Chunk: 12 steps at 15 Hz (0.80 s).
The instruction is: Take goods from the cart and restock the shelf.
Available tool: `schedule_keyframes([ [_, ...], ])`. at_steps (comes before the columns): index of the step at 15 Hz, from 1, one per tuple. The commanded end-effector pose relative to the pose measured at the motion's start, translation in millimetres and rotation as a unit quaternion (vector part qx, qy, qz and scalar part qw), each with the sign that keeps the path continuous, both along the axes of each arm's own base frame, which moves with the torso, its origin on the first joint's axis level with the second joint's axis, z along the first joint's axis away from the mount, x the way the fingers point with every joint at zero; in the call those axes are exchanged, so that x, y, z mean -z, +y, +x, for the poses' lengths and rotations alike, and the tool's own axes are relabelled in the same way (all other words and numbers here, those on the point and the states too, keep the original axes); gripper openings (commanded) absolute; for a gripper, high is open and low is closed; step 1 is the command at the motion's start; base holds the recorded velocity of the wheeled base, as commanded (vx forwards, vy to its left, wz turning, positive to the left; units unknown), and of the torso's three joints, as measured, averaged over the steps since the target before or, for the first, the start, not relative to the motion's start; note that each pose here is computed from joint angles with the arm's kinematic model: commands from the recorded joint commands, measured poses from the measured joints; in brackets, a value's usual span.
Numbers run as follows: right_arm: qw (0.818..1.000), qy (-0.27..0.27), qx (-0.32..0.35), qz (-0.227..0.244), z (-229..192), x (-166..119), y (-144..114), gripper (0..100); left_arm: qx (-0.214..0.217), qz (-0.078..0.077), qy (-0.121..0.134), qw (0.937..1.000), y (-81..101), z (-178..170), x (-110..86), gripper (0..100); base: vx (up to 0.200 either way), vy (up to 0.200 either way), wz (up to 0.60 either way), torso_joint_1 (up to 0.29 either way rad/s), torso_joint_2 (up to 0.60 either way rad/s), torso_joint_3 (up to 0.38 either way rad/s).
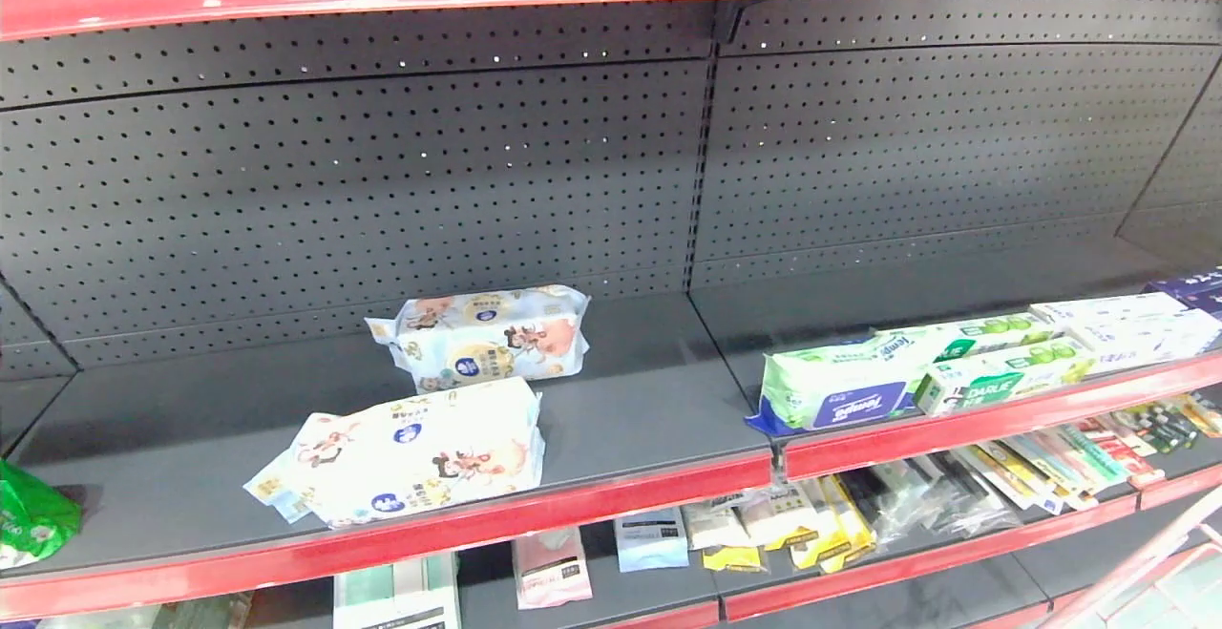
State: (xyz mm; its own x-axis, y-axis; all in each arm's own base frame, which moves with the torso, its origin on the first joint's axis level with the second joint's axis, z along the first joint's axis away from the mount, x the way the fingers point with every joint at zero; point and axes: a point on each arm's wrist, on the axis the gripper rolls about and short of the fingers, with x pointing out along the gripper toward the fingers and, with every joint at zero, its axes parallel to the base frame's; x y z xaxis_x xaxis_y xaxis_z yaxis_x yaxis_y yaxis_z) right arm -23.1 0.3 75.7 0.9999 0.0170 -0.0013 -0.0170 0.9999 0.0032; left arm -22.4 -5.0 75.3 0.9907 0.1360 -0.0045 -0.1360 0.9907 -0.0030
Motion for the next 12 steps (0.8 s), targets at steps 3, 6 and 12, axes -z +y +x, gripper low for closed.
schedule_keyframes([
  [3, 1.000, 0.002, -0.001, 0.000, 0.2, 0.5, 0.0, 100, 0.001, 0.000, 0.000, 1.0000, 0.0, 0.0, 0.0, 100, 0.000, 0.000, 0.00, 0.000, 0.00, 0.000],
  [6, 1.000, 0.002, -0.001, -0.001, 0.2, 0.0, 0.1, 100, 0.000, 0.000, 0.000, 1.0000, 0.0, 0.0, 0.0, 100, 0.000, 0.000, 0.00, 0.000, 0.00, 0.000],
  [12, 1.000, 0.001, -0.002, -0.001, 0.1, 0.0, 0.1, 100, 0.000, 0.000, 0.000, 1.0000, 0.0, 0.0, 0.0, 100, 0.000, 0.000, 0.40, 0.002, 0.00, -0.002],
])
